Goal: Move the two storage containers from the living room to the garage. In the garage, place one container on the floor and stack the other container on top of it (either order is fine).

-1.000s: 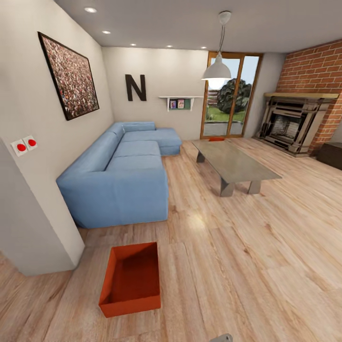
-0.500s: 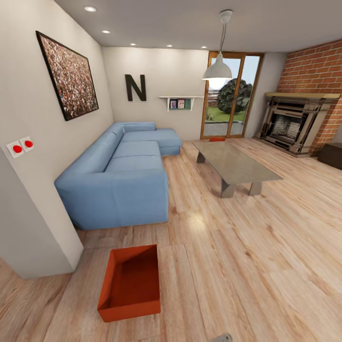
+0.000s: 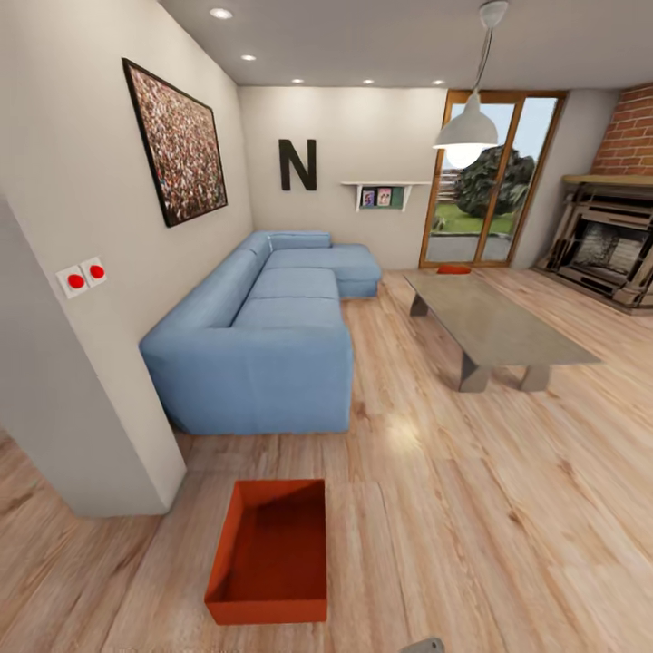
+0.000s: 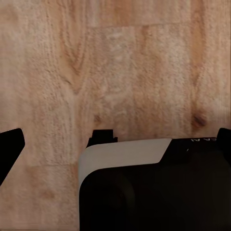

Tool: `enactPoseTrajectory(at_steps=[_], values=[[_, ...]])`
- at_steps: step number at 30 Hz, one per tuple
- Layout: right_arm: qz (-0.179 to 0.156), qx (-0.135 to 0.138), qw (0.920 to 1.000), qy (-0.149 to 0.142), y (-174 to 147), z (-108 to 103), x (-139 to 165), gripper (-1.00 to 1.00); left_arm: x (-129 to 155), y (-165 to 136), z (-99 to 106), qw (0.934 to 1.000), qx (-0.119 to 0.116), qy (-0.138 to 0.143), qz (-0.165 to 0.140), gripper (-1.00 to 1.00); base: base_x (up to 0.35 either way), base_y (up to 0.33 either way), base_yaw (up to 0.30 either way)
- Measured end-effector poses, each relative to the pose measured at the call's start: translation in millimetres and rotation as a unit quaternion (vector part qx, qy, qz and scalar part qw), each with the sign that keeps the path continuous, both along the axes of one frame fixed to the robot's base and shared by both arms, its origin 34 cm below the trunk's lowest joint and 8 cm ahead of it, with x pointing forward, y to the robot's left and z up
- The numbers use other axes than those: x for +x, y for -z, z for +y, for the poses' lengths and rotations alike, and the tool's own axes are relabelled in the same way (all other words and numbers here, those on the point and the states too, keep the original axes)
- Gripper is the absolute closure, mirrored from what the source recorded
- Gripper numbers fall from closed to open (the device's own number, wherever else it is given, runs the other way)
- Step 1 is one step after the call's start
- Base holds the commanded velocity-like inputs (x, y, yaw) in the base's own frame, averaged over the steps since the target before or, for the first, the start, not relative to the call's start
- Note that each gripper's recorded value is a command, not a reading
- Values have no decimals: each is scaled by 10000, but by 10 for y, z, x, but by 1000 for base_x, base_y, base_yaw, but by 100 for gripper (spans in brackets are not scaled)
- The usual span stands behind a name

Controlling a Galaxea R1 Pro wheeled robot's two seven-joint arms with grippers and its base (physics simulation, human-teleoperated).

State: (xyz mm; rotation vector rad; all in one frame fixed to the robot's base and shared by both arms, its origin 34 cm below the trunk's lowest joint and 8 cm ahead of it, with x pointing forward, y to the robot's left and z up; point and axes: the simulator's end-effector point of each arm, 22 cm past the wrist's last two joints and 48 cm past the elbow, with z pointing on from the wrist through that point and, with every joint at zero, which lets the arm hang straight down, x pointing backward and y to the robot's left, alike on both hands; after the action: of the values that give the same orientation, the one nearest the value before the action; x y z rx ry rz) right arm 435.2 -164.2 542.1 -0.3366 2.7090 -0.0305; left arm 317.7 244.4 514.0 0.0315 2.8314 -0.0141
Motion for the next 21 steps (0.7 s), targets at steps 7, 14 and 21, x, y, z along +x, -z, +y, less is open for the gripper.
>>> enactPoseTrajectory(at_steps=[7, 14, 21], values=[[16, 1, 10000, 0, 10, 0, -11, -100, -11, 6, 0, 10000, 0, 1, 15, -100, 6, 0, 227], [16, 0, 10000, 0, 9, -1, -14, -100, -12, 5, -1, 10000, 1, 5, 13, -100, 68, 0, 28], [15, 1, 10000, 0, 8, 0, -15, -100, -13, 4, -1, 10000, 1, 5, 13, -100, 304, 0, 1]])
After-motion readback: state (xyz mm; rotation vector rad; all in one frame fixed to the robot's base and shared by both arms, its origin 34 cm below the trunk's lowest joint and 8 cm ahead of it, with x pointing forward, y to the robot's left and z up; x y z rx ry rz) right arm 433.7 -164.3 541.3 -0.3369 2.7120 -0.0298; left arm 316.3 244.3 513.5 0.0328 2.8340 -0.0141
